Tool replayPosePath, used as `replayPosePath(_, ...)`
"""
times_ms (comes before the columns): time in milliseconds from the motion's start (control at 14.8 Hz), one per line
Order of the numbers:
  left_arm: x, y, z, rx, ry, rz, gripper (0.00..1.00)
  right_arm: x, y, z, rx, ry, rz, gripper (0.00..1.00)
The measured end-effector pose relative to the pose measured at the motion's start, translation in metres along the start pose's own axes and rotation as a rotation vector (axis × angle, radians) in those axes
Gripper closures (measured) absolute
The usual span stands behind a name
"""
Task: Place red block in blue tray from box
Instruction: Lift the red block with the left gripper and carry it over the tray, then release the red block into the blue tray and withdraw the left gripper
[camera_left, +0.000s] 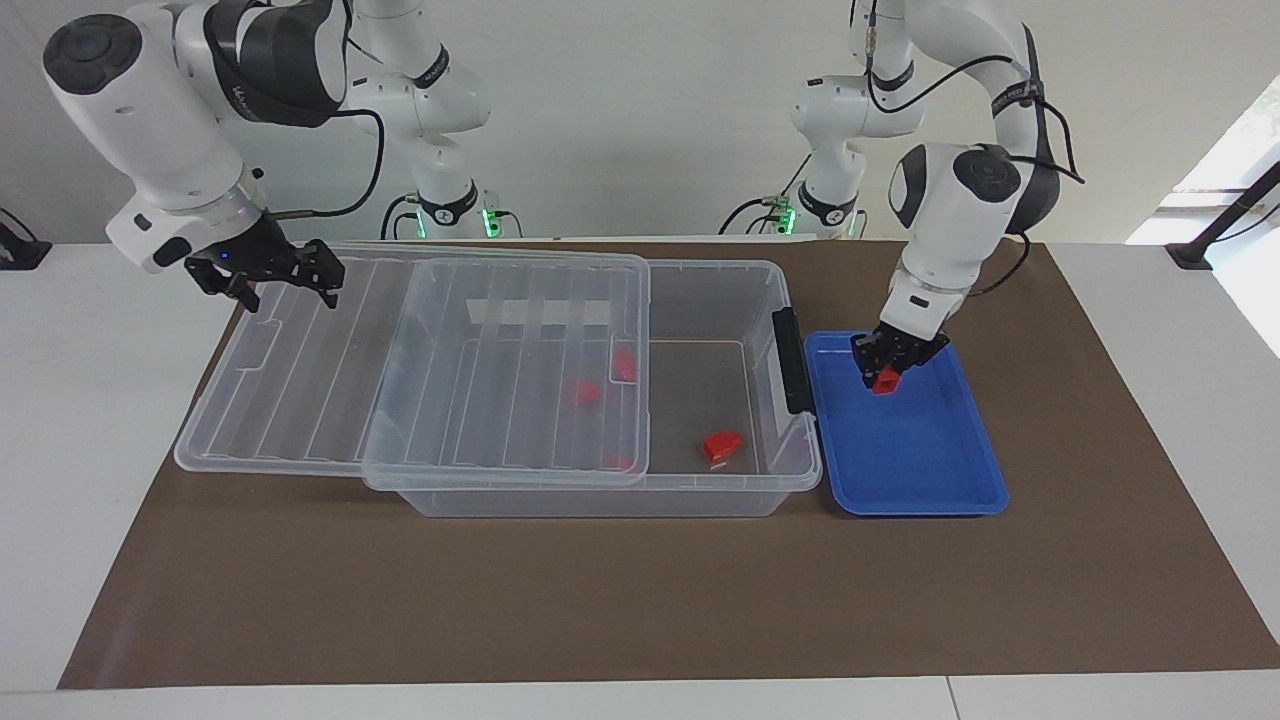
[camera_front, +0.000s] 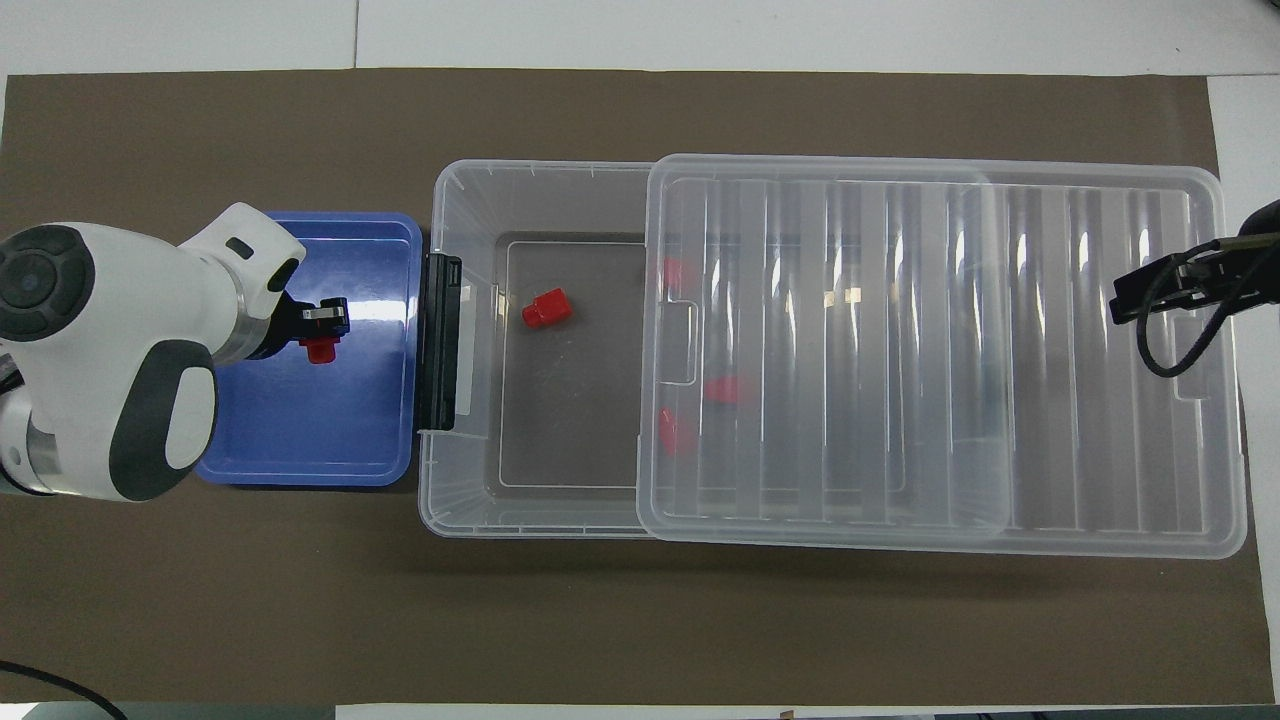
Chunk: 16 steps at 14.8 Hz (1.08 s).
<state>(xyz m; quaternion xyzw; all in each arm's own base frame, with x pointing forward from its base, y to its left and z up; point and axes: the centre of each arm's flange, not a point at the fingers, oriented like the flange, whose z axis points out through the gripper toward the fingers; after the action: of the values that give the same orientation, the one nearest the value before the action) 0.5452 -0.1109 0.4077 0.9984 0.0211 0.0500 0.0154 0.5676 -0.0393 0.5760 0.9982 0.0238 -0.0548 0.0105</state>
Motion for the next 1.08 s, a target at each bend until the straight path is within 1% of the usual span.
replayPosePath(271, 0.001, -0.023, 0.056, -0.003, -0.008, 0.057, 0.65, 0.000, 0.001, 0.000, 0.000, 0.000, 0.002, 0.00)
replayPosePath(474, 0.004, -0.040, 0.084, -0.004, -0.030, 0.106, 0.65, 0.000, 0.001, 0.000, 0.000, 0.002, 0.002, 0.00)
replayPosePath(542, 0.005, -0.045, 0.092, -0.004, -0.037, 0.112, 0.65, 0.002, 0.003, -0.001, -0.002, 0.017, 0.004, 0.00)
replayPosePath(610, 0.005, -0.048, 0.097, -0.004, -0.044, 0.114, 0.65, 0.005, 0.007, -0.001, -0.006, 0.046, 0.003, 0.00)
replayPosePath(745, 0.005, -0.051, 0.101, -0.005, -0.047, 0.109, 0.65, 0.008, 0.034, 0.006, -0.015, 0.091, -0.047, 0.21)
replayPosePath(813, 0.006, -0.053, 0.101, -0.005, -0.046, 0.106, 0.61, 0.006, 0.056, 0.014, -0.020, 0.100, -0.075, 0.35)
replayPosePath(881, 0.006, -0.054, 0.101, -0.004, -0.046, 0.104, 0.52, 0.003, 0.079, 0.024, -0.024, 0.106, -0.088, 0.45)
replayPosePath(948, 0.007, -0.055, 0.100, -0.004, -0.044, 0.103, 0.39, 0.000, 0.098, 0.034, -0.027, 0.110, -0.084, 0.58)
replayPosePath(1016, 0.008, -0.054, 0.098, -0.005, -0.040, 0.104, 0.28, -0.004, 0.114, 0.042, -0.029, 0.109, -0.077, 0.67)
replayPosePath(1084, 0.010, -0.053, 0.094, -0.006, -0.034, 0.105, 0.15, -0.008, 0.125, 0.047, -0.029, 0.108, -0.068, 0.75)
